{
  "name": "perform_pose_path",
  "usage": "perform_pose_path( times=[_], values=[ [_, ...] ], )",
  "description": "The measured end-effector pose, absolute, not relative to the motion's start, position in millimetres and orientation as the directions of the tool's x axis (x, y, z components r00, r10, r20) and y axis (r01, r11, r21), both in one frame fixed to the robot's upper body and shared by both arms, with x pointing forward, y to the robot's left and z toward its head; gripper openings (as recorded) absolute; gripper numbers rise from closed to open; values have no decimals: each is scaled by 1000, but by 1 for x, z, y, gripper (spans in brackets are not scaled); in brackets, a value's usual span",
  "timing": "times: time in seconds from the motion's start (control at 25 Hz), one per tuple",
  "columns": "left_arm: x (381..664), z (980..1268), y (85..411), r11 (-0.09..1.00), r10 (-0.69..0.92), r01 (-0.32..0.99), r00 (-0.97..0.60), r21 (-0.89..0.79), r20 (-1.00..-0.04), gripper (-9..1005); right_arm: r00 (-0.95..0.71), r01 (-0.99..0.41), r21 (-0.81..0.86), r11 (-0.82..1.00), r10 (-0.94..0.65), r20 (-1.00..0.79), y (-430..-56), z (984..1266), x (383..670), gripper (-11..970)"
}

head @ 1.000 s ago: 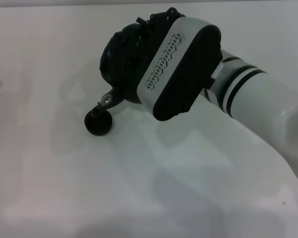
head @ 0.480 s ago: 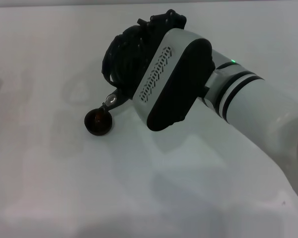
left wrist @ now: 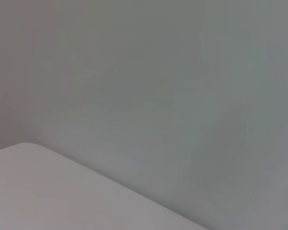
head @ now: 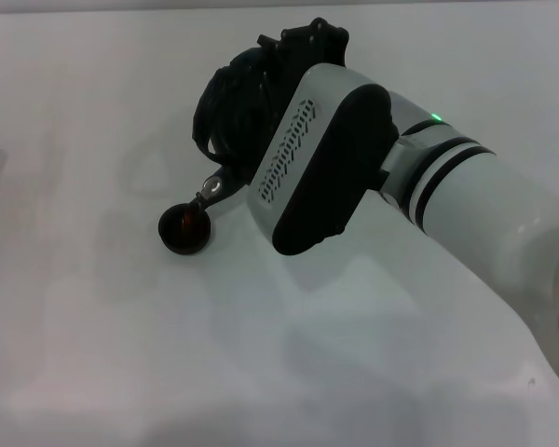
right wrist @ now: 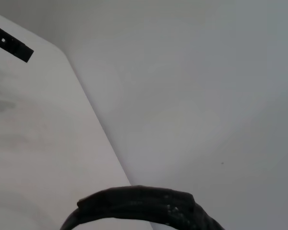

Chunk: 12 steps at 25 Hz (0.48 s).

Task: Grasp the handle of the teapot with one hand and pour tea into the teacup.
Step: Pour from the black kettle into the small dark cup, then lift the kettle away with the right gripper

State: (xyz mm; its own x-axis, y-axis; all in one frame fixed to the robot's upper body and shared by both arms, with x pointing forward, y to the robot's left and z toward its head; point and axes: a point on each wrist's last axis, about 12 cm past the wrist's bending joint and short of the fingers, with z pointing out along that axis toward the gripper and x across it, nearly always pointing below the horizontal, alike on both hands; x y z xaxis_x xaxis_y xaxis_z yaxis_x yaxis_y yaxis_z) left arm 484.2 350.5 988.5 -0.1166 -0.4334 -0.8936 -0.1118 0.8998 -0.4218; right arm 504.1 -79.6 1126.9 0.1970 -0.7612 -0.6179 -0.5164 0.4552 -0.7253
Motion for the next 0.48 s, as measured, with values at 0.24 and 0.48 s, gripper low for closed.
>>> perform_pose_path(
  times=[0.24, 0.48],
  values=[
    [485, 989, 350, 899, -435, -110, -116, -424, -893, 875, 200, -513, -731, 450, -765, -612, -80, 1126, 504, 109],
    [486, 989, 348, 897, -439, -108, -117, -428, -891, 875, 202, -512, -735, 444, -770, -606, -80, 1125, 506, 109]
  ],
)
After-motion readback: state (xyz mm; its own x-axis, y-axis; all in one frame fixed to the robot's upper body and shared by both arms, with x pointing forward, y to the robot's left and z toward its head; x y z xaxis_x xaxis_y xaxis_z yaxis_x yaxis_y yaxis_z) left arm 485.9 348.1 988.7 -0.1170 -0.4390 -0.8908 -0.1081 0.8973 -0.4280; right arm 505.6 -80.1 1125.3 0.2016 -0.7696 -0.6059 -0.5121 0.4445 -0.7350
